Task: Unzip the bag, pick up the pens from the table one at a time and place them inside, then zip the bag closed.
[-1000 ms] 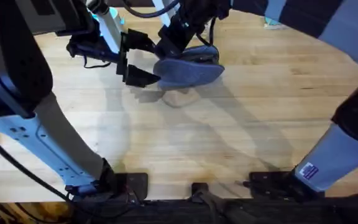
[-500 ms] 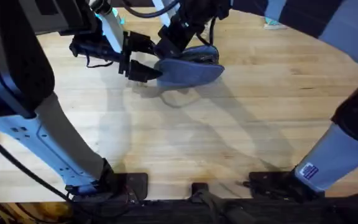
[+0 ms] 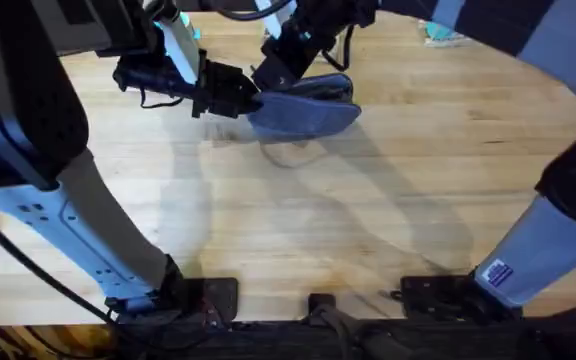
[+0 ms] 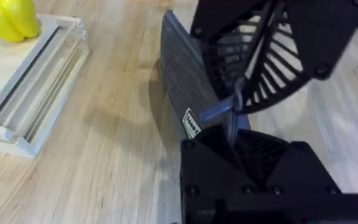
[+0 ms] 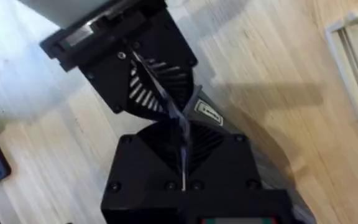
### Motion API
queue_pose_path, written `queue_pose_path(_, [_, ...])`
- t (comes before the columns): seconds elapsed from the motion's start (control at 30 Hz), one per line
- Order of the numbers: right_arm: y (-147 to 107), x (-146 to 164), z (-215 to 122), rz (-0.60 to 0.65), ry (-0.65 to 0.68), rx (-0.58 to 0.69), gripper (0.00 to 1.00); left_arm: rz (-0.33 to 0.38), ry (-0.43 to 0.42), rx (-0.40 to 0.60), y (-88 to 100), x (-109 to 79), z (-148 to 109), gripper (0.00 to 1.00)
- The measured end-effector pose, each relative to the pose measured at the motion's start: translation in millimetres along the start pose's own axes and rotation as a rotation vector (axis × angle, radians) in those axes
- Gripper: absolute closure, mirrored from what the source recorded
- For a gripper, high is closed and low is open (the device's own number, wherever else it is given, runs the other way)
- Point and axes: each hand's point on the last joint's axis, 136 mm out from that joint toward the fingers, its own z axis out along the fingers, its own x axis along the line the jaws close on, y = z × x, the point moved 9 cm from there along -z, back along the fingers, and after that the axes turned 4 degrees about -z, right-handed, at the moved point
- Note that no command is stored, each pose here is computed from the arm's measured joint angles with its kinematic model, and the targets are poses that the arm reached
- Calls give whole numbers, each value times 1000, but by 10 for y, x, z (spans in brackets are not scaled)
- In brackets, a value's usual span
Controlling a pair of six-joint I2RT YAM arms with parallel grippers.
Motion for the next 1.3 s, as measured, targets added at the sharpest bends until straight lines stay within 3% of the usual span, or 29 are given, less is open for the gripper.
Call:
queue_pose_path(0.63, [-649, -848, -294, 253, -147, 147, 969, 12, -8, -5, 20, 0, 42, 959])
queue_pose_path(1.0, [-1109, -1328, -271, 487, -164, 203, 968, 13, -11, 1, 20, -2, 51, 959])
queue_pose_path(1.3, [-1417, -1586, -9, 694, -96, 222, 968, 25, -20, 2, 34, -4, 93, 959])
